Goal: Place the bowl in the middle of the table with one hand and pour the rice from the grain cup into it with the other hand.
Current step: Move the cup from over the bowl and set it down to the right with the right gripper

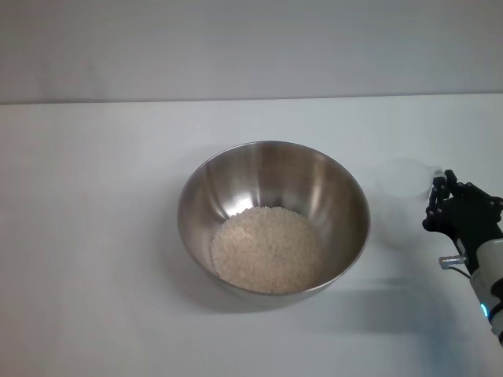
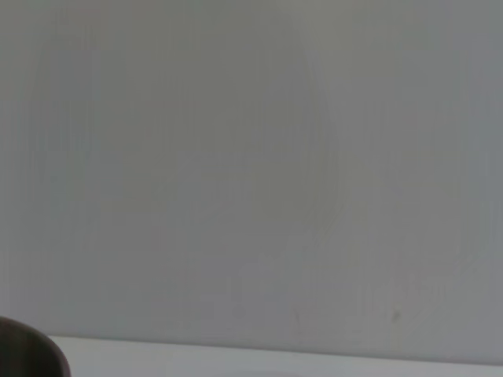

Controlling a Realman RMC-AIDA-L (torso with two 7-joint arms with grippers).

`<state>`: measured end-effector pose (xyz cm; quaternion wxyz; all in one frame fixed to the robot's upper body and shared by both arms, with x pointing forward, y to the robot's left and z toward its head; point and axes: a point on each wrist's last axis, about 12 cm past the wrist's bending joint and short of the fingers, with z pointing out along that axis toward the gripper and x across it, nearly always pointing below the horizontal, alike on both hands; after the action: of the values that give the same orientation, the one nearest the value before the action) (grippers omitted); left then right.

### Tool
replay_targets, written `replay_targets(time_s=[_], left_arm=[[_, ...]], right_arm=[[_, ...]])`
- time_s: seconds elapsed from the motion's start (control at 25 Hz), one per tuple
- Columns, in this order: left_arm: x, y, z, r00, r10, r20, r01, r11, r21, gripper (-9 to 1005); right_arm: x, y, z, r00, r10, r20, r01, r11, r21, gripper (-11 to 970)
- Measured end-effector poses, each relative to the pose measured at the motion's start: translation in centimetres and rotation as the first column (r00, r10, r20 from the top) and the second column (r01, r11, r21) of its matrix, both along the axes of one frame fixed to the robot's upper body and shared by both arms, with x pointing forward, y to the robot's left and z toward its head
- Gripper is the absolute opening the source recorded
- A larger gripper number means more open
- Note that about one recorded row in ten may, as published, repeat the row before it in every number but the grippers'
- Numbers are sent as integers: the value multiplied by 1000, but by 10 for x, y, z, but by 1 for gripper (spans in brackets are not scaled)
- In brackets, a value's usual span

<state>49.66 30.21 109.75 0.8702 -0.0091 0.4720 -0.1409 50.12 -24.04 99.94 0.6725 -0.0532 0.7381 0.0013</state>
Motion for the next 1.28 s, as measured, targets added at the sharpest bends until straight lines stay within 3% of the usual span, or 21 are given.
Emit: replay_targets(time_s=[0.84,1.16,1.28], left_arm=[[-2,0,1,1000,0,13,0,1000,-3,826],[-2,0,2,1000,0,16,1,1000,-4,826],[-2,0,2,1000,0,16,0,1000,-3,826]], right_arm=[[5,-5,-5,999,21,-42,-22,1000,-4,130],[-7,-6,-9,999,15,-43,-15,1000,3,136],[-19,-8,-11,1000,6,-27,-5,1000,12,151]])
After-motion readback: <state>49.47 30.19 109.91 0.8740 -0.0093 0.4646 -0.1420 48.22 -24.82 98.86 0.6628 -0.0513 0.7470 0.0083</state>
